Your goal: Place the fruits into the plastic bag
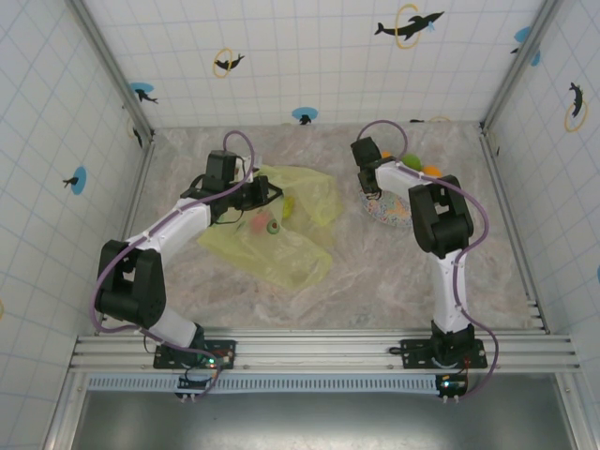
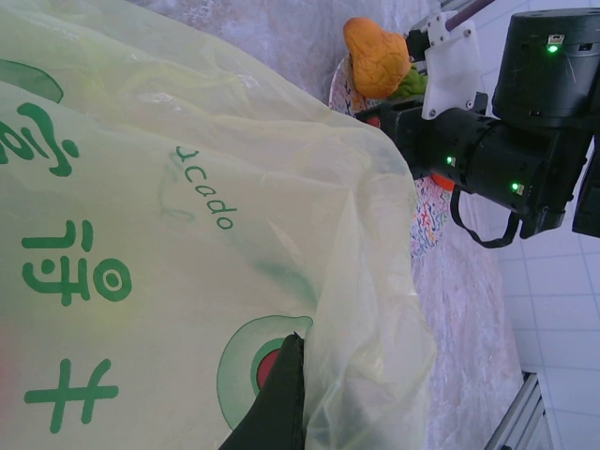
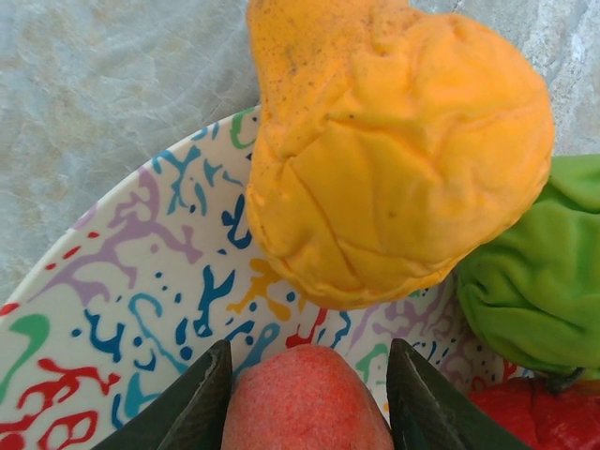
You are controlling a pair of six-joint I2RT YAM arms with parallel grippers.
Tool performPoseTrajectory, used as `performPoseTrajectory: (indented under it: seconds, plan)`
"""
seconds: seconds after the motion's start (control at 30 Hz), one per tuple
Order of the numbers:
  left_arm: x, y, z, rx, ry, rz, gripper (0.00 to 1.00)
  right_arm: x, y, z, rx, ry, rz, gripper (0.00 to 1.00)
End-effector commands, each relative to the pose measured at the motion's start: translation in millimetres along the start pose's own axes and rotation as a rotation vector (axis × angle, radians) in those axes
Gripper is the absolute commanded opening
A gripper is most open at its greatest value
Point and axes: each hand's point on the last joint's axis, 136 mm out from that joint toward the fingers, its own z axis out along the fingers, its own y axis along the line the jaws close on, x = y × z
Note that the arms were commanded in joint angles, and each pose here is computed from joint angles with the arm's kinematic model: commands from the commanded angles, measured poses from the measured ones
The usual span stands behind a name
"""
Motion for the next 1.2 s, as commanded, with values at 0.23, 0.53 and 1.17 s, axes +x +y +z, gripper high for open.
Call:
performPoseTrajectory:
  seconds: [0.23, 0.53, 1.17]
  plan:
    - [-7.2, -10.0, -6.7, 0.036, -0.028, -0.003, 0.00, -5.3, 30.5, -116.8, -0.382, -0.229, 0.118, 0.43]
    - [-8.2, -14.0, -8.5, 0.055, -0.035, -0.004, 0.00, 52.3, 110.2, -204.3, -0.857, -0.393, 0.059, 0.44]
    - [-6.2, -22.6, -7.8, 0.111, -0.025, -0.018, 0.00, 27.9, 245.4, -260.3, -1.195, -0.657, -0.133, 0.45]
